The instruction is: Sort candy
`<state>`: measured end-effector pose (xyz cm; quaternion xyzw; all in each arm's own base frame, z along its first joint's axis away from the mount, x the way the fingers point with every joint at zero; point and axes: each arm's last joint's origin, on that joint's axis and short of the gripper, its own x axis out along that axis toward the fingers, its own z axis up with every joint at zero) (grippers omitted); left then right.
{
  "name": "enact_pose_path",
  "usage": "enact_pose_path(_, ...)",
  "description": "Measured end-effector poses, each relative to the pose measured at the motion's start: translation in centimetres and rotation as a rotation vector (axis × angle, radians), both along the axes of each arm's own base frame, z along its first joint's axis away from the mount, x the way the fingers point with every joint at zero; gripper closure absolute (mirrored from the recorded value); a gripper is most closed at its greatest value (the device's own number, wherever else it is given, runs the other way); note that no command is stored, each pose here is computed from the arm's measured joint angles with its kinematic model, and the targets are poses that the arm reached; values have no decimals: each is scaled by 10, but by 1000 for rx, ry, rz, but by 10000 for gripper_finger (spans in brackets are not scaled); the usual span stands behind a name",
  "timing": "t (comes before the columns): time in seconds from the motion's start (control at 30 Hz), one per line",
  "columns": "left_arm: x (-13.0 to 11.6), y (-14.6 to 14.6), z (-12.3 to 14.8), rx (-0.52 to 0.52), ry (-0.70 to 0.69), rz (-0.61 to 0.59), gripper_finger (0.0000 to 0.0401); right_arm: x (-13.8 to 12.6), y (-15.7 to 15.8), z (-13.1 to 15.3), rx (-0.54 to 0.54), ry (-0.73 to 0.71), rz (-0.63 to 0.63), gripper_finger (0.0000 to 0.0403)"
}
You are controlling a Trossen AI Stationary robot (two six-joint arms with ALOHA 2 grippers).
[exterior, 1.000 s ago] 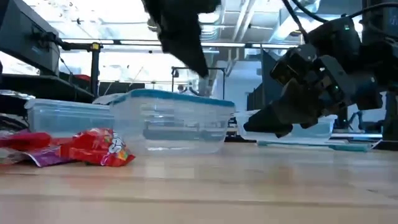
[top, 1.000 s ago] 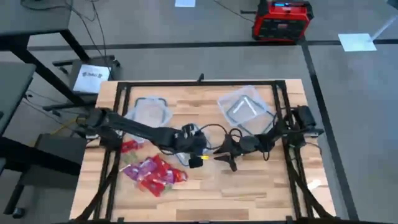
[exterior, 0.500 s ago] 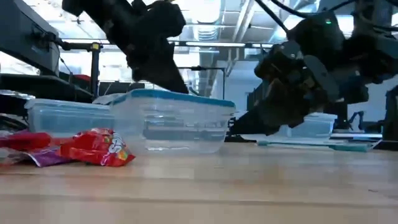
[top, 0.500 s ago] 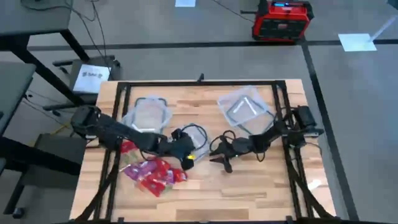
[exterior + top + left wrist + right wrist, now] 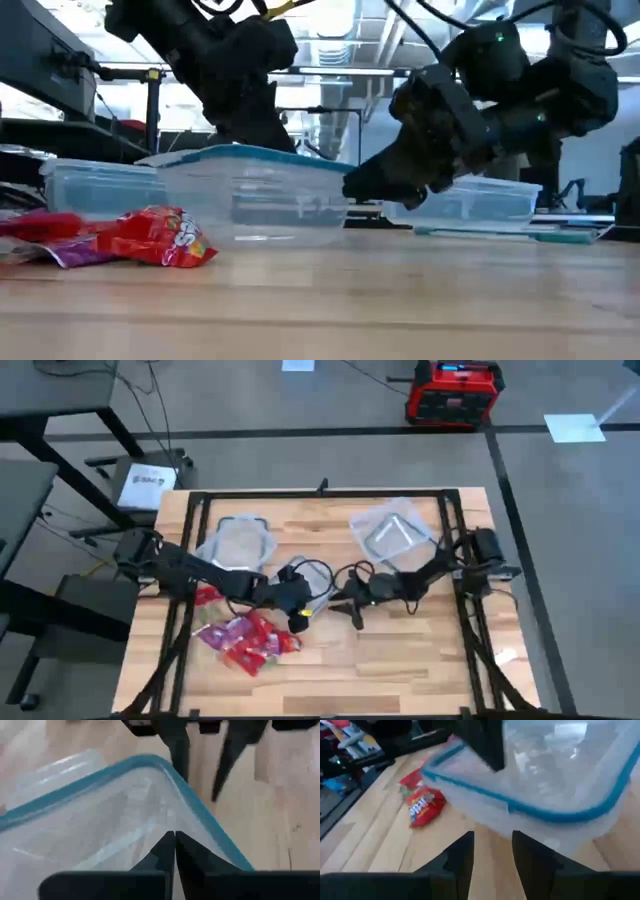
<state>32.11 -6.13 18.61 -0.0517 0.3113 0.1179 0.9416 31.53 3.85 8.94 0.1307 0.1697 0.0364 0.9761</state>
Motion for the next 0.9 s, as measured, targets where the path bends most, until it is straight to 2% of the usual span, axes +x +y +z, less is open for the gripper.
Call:
enact_pose_path(0.13, 6, 3, -12, -7, 27, -15, 401, 9, 2, -8, -23, -39, 30, 280)
enact_pose_path(0.37, 16, 1, -41, -34, 100, -61, 401, 7, -5, -15, -21, -49, 29, 280)
enact_pose_path(0.57, 16, 1, -42, -20, 105, -86, 401, -7, -6, -13, -13, -127, 55, 280)
enact_pose_path(0.73, 16, -1, -40, -29, 97, -147, 401, -15, -4, -12, 18, -160, 168, 280)
enact_pose_path(0.9, 17, -1, -40, -72, 95, -209, 401, -15, -2, -12, 33, -162, 230, 280)
